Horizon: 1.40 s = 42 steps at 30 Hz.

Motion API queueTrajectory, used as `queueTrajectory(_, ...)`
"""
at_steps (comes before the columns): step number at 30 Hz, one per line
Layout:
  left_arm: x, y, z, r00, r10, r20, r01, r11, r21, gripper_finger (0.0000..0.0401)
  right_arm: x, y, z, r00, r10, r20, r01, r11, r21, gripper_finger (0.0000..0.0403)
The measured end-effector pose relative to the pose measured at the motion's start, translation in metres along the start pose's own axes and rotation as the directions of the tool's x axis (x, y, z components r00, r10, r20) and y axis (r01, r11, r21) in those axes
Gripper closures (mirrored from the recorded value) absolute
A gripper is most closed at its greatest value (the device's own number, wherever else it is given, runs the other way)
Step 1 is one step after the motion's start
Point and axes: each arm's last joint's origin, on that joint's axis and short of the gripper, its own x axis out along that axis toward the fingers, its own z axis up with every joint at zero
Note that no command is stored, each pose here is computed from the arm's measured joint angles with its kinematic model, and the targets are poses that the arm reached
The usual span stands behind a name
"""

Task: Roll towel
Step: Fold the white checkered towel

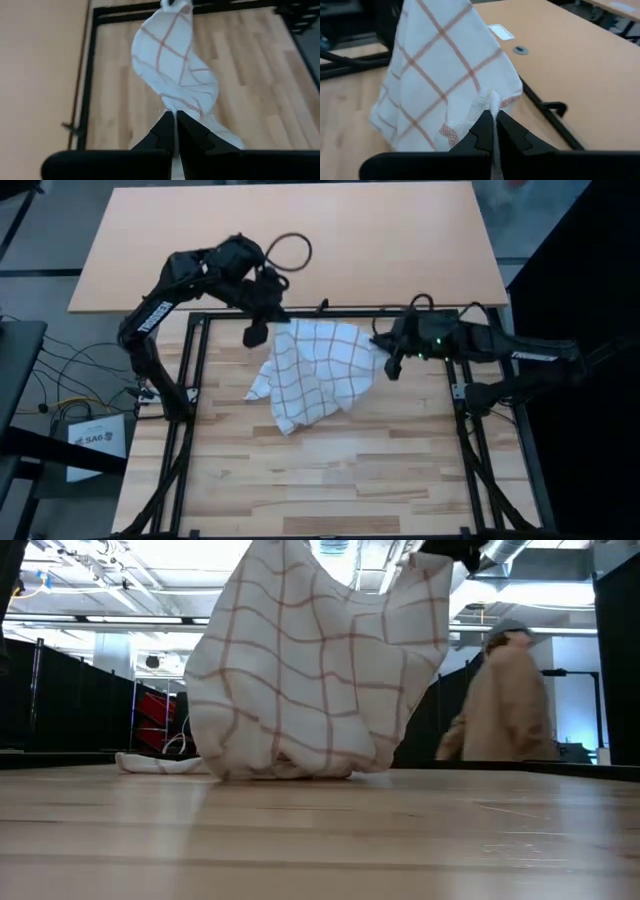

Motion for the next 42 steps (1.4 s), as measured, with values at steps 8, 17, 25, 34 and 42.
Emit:
queueTrajectory(8,-0.017,0.05,-0.009,0.976,0.193,0.1,-0.182,0.977,-0.112,0.0401,0.006,-0.052,0.009,0.987,-0.149,0.067,0.151,0.988,-0.029,0.0403)
queueTrajectory(17,-0.033,0.08,-0.016,0.93,0.327,0.169,-0.289,0.933,-0.213,0.0401,0.001,-0.106,0.014,0.949,-0.276,0.152,0.289,0.955,-0.068,0.0403)
queueTrajectory(25,-0.049,0.101,-0.007,0.832,0.44,0.338,-0.378,0.896,-0.235,0.0401,0.0,-0.137,0.022,0.892,-0.362,0.27,0.389,0.92,-0.05,0.0403)
queueTrajectory(34,-0.062,0.104,0.005,0.774,0.238,0.587,-0.163,0.97,-0.178,0.0401,-0.007,-0.136,0.038,0.868,-0.307,0.391,0.366,0.926,-0.086,0.0403)
queueTrajectory(42,-0.077,0.101,0.022,0.653,0.091,0.752,-0.027,0.995,-0.097,0.0401,-0.017,-0.138,0.051,0.807,-0.256,0.532,0.353,0.932,-0.086,0.0403)
